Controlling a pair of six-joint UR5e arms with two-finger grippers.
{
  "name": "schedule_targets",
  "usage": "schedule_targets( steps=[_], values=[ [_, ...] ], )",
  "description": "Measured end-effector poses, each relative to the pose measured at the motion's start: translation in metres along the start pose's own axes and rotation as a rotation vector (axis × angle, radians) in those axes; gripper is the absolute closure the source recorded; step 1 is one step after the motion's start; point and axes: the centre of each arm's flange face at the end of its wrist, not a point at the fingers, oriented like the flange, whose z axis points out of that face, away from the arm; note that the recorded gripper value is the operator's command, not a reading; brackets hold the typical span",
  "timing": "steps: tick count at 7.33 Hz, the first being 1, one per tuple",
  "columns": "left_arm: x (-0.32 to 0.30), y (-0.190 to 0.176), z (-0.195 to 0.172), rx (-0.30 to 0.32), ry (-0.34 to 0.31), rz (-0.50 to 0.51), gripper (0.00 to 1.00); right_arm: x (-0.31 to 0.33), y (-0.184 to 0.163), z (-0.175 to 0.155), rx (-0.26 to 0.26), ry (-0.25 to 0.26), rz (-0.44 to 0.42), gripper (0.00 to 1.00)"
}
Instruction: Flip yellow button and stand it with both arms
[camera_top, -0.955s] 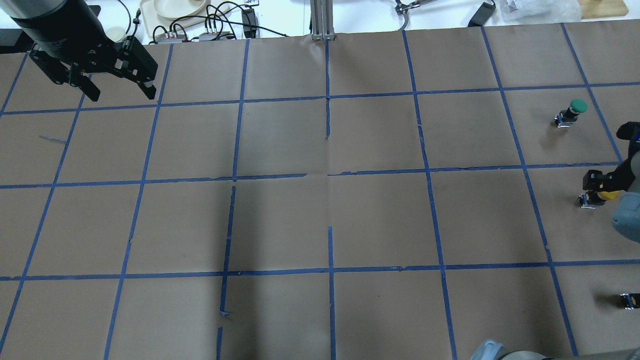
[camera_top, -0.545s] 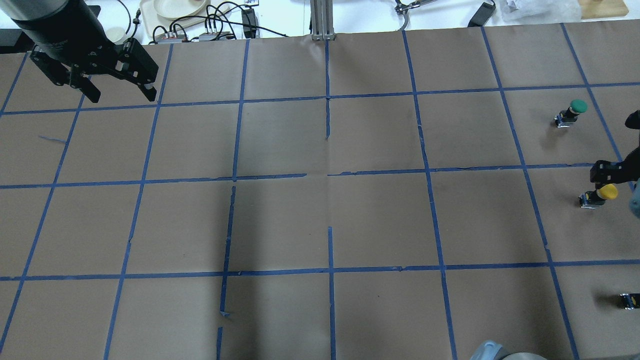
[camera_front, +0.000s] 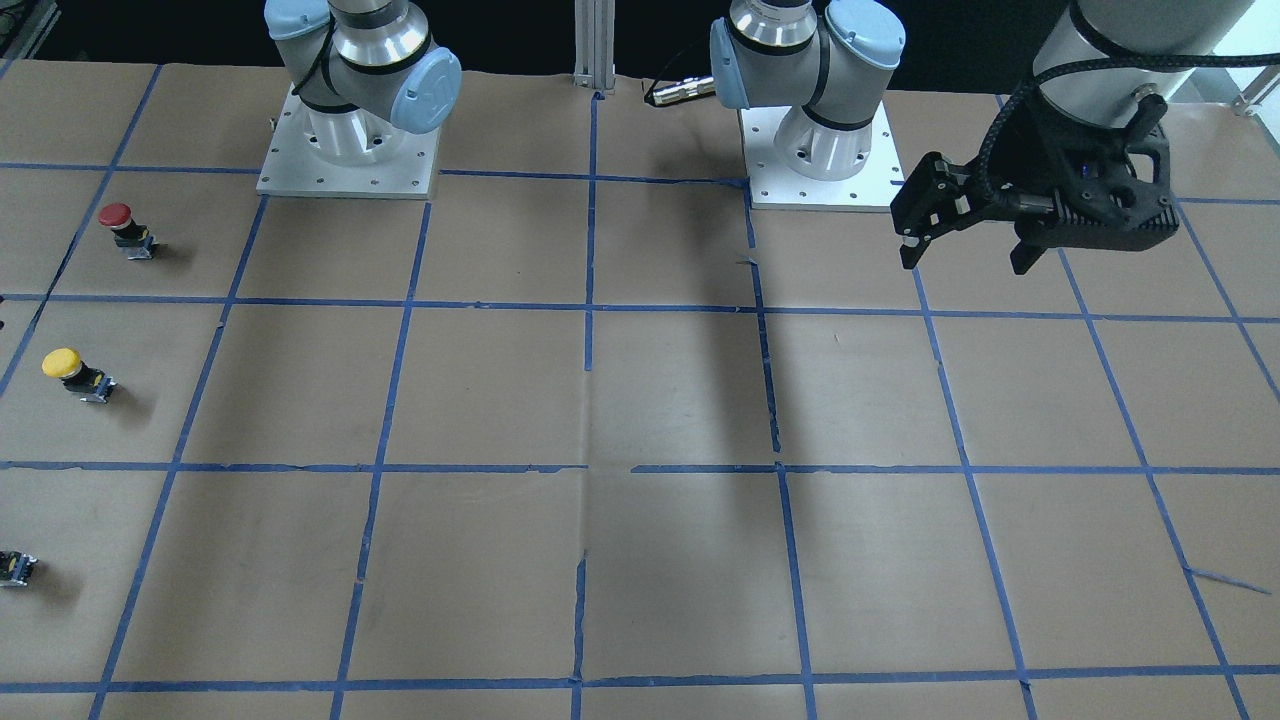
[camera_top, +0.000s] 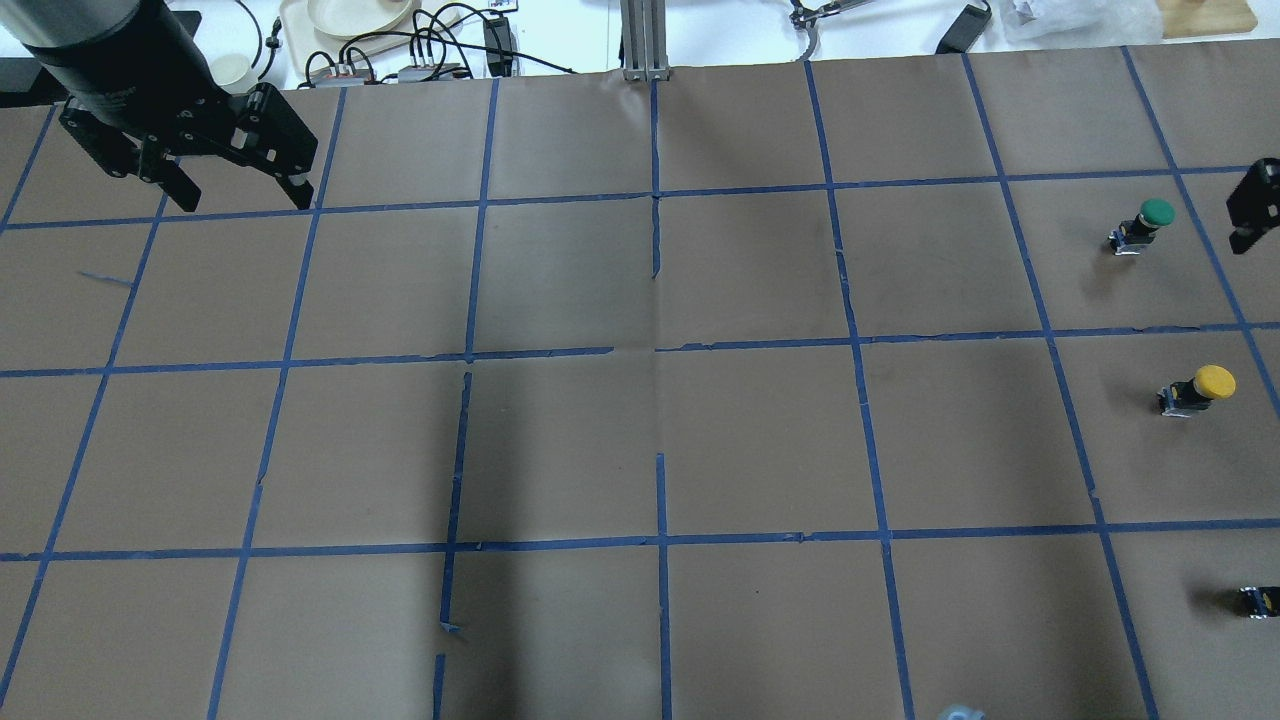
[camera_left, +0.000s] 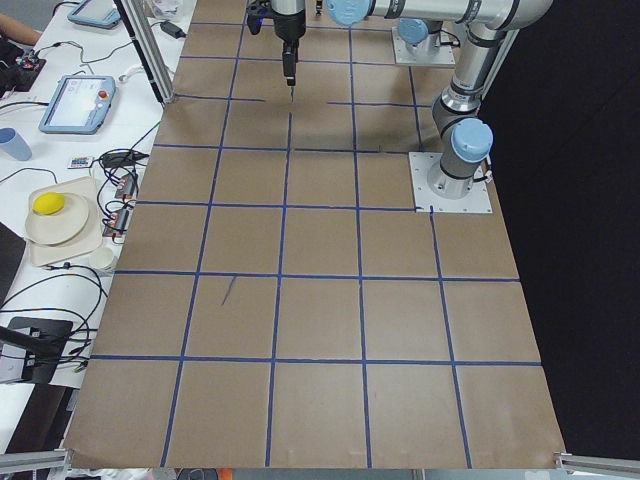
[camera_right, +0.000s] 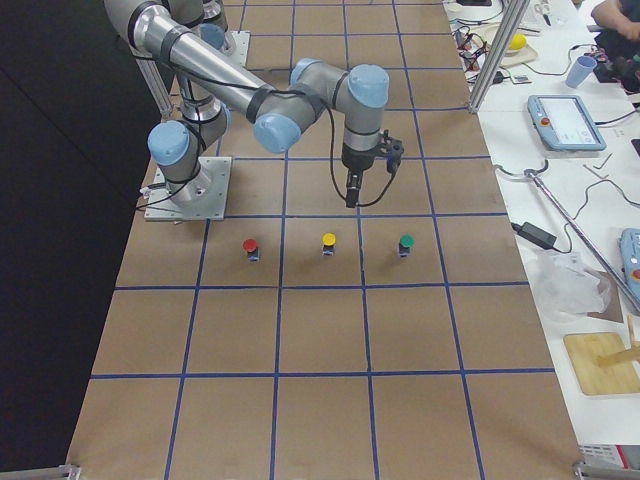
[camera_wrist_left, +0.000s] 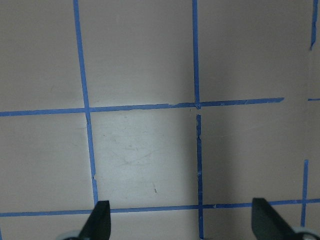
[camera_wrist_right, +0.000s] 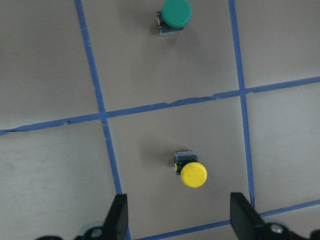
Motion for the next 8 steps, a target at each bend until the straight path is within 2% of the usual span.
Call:
schedule_targets(
  steps=[2,4,6,8],
  values=[
    [0.001,0.003,-0.001,-0.009,0.001,0.002,0.0,-0.071,-0.014,-0.063,0.024,-0.008,-0.117,0.0],
    [-0.001,0.002,-0.002,-0.012,-0.022,0.003,0.0,-0.151,-0.012,-0.099,0.06,-0.007,-0.194,0.0],
    [-0.004,0.0,-0.003,-0.013,-0.048,0.003,0.0,-0.236,0.005,-0.113,0.078,-0.025,-0.158,0.0],
    [-0.004,0.0,-0.005,-0.01,-0.054,0.003,0.0,-0.295,0.026,-0.109,0.05,-0.089,-0.107,0.0]
  ],
)
